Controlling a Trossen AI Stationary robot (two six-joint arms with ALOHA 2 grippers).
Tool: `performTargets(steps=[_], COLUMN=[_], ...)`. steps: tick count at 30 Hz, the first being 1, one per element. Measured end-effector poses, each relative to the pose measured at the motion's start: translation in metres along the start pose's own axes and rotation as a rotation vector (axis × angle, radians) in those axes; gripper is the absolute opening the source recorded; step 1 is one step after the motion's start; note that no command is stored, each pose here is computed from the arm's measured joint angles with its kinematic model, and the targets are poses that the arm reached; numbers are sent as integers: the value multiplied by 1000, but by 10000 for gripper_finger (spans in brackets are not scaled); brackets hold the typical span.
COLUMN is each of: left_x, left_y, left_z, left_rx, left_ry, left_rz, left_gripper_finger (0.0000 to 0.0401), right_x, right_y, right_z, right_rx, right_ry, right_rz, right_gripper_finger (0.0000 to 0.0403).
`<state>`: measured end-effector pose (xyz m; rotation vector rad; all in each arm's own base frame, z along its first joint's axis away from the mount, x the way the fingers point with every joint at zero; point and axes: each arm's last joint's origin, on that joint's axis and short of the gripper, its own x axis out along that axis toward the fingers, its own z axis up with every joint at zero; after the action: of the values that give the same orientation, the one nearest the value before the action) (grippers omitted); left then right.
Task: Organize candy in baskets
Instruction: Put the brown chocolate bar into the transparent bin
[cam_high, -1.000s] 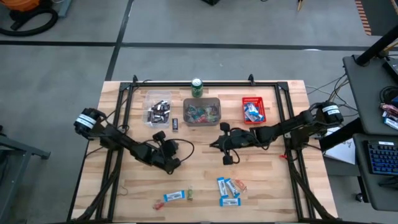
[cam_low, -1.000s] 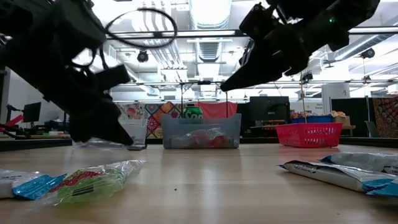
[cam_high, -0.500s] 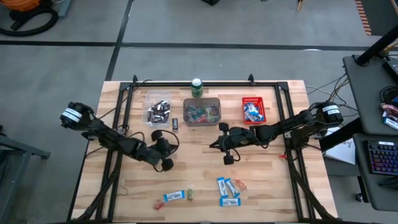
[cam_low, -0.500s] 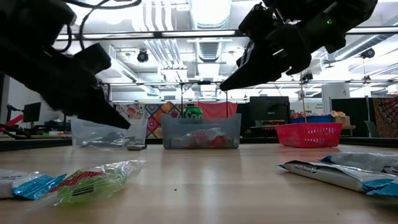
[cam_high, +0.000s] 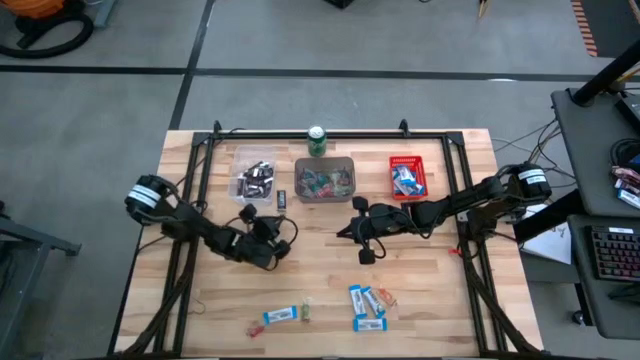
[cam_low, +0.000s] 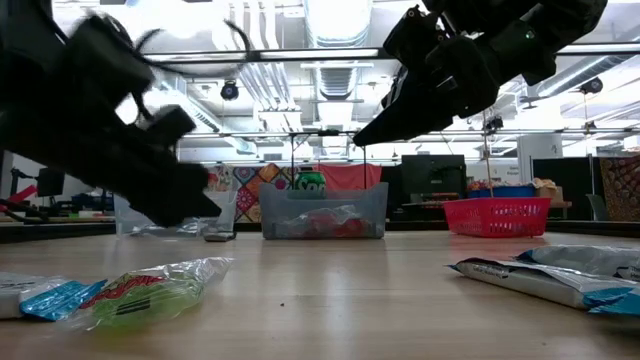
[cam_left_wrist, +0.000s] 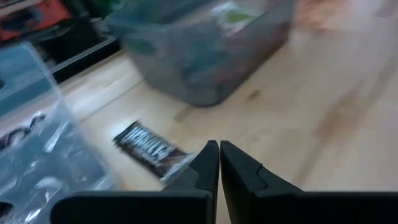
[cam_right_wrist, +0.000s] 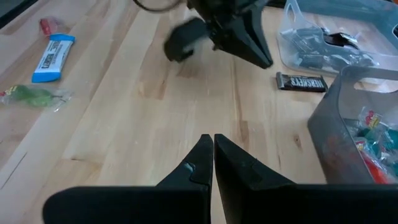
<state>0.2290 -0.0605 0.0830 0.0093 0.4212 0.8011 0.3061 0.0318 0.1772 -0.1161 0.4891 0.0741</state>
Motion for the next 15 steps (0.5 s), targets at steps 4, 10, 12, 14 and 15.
performTargets(steps=[4,10,12,14,15], left_x=[13,26,29,31,32], left_y=[6,8,9,10,11], left_z=[-7,-10,-11,-12,-12], left_rx=[-66,-83,-89,-102,-103], left_ry=[22,37,42,46,52], left_rz=[64,113,127,136,133], left_gripper_finger=[0,0,0,0,0], right_x=[0,0,0,0,0], right_y=[0,0,0,0,0], right_z=[0,0,0,0,0], right_rx=[0,-1,-1,-1,-1], right_ry=[0,0,0,0,0], right_rz=[0,-1,-1,-1,-1], right_gripper_finger=[9,9,9,9,9])
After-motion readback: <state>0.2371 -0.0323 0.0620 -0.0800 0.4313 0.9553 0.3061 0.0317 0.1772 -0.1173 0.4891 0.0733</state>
